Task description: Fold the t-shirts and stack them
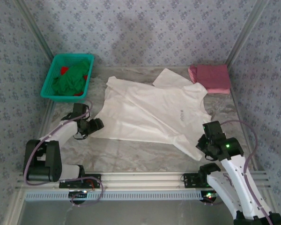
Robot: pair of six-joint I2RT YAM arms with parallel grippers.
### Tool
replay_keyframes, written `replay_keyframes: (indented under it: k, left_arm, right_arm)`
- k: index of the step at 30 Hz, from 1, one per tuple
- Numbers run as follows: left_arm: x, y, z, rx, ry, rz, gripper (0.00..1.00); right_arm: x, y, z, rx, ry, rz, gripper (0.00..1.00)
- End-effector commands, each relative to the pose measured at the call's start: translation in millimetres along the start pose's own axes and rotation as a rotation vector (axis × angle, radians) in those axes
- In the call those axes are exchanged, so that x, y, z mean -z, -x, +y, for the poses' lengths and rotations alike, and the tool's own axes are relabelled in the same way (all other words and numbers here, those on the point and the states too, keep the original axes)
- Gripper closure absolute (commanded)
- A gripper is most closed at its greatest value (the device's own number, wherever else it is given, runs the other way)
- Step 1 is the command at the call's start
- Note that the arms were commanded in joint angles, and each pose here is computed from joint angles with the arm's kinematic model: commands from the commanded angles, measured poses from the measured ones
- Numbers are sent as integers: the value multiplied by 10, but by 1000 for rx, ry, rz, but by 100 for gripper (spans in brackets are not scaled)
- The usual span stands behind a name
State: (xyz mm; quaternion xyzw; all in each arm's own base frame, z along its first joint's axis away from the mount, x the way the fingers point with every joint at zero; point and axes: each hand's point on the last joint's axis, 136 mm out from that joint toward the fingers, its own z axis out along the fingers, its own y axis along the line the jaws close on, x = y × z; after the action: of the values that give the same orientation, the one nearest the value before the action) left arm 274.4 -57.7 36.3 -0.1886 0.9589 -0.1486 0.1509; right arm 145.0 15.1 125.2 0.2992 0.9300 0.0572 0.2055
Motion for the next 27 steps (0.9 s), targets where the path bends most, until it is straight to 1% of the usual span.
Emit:
replay_keyframes:
  k: [1, 3, 5, 6, 7, 8, 9, 10, 11, 12, 15, 16, 17, 19, 23, 25, 27]
  left_arm:
    - [-67, -73, -100, 14, -73, 35, 30]
    - [-121, -73, -130, 14, -94, 41, 37]
    - [-160, -66, -167, 5, -108, 56, 49]
    - [-177, -62, -177, 2, -113, 64, 57]
    - [-191, -55, -184, -2, -113, 71, 64]
    - [-196, -46, -188, -6, -113, 72, 76]
    - [-193, -31, -189, -7, -110, 71, 90]
    - [-182, -18, -190, -10, -107, 66, 96]
    - [-170, -1, -186, -12, -104, 55, 97]
    - [-152, 16, -175, -11, -98, 41, 98]
    - [-113, 53, -110, 5, -74, 9, 100]
    - [-100, 66, -99, 14, -74, 3, 100]
    - [-91, 69, -92, 23, -77, 3, 100]
    - [-73, 79, -75, 35, -77, -4, 100]
    - [-41, 88, -54, 38, -74, -10, 100]
    - [-7, 97, -35, 44, -73, -17, 100]
    - [18, 106, -4, 45, -64, -28, 100]
  right_arm:
    - [136, 208, 171, 40, 70, -78, 98]
    - [97, 226, 200, 43, 74, -65, 100]
    - [56, 223, 205, 28, 70, -37, 100]
    - [42, 228, 187, 8, 60, -32, 99]
    - [31, 223, 148, -17, 45, -30, 84]
    - [11, 214, 113, -35, 32, -26, 74]
    - [-20, 193, 91, -44, 25, -13, 67]
    - [-60, 169, 94, -39, 27, 11, 64]
    - [-115, 145, 138, -18, 48, 39, 62]
    - [-197, 108, 261, -13, 104, 86, 61]
    - [-400, 3, 627, 68, 235, 214, 62]
    - [-435, -36, 773, 115, 278, 239, 62]
    - [-463, -53, 863, 148, 289, 246, 62]
    - [-556, -71, 956, 243, 273, 251, 60]
    - [-845, -130, 970, 303, 235, 305, 58]
    - [-959, -128, 938, 316, 194, 308, 58]
    - [-1001, -115, 964, 337, 187, 296, 58]
